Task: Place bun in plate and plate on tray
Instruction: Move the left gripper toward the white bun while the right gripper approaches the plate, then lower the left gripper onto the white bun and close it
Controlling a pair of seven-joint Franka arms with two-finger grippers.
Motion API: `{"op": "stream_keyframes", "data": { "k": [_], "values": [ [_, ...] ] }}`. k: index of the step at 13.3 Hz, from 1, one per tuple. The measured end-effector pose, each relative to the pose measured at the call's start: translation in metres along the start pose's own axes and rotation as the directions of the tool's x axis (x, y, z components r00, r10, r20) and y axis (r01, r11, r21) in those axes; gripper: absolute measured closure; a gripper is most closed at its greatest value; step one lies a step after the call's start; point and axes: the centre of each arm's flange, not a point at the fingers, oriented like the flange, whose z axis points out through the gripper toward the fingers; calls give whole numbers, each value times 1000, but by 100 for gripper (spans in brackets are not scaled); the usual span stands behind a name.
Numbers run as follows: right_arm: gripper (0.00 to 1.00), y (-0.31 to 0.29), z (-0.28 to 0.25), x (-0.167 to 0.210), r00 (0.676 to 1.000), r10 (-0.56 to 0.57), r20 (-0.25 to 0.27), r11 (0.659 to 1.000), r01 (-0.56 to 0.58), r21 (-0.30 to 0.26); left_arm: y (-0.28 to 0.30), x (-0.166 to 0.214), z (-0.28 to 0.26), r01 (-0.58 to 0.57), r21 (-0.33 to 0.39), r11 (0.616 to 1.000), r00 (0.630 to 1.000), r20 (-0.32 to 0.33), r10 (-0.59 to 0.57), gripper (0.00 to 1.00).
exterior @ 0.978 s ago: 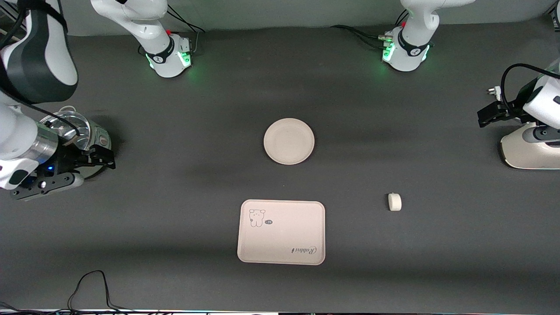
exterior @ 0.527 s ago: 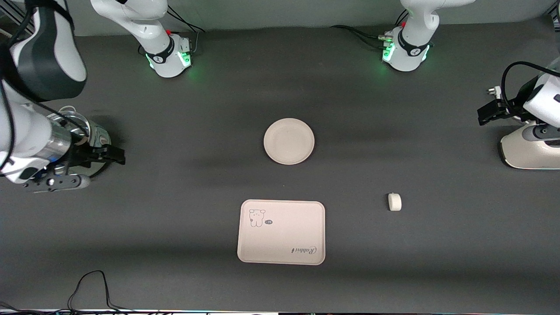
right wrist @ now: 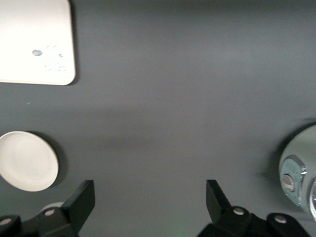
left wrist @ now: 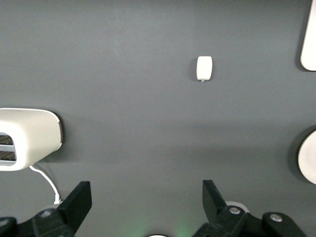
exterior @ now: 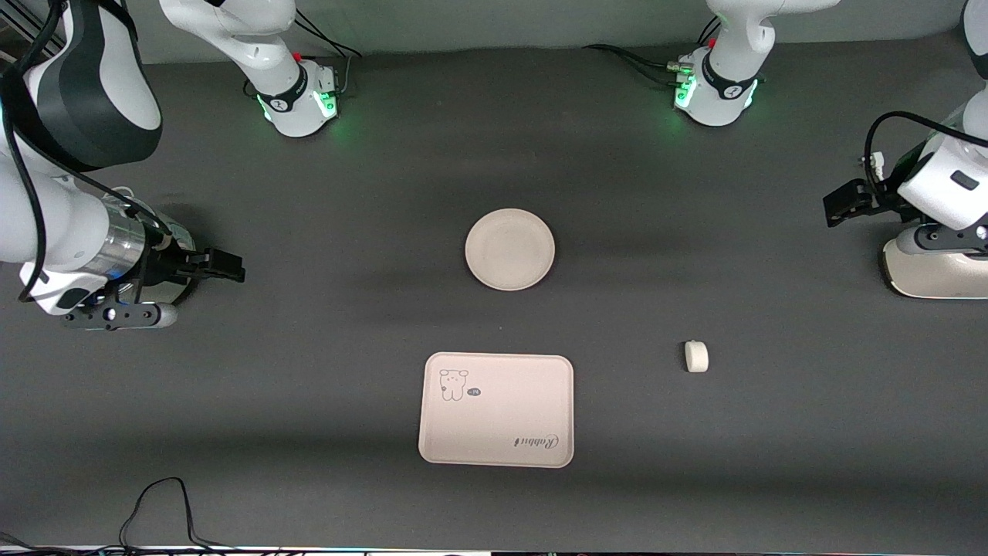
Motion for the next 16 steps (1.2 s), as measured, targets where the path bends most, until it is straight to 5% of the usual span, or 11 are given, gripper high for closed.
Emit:
{"op": "stream_keyframes", "data": {
  "k": [4,8,10,12,16],
  "values": [
    [0,-91,16,-22,999,37,36,998,-39,54,55,21,-2,25,-14,1000,1000,2,-25,0],
    [0,-172,122,-40,999,0,-35,996,3,89,105,59,20,82,-46,996,996,24,-81,0],
    [0,-183,181,-50,999,45,-25,994,-43,98,108,80,42,87,-51,995,995,49,-84,0],
    [0,-195,219,-67,993,110,30,991,-112,69,108,100,73,91,-39,995,994,63,-88,0],
    [0,-214,265,-81,983,182,34,983,-181,-25,107,132,141,87,4,996,995,42,-87,0]
  ]
}}
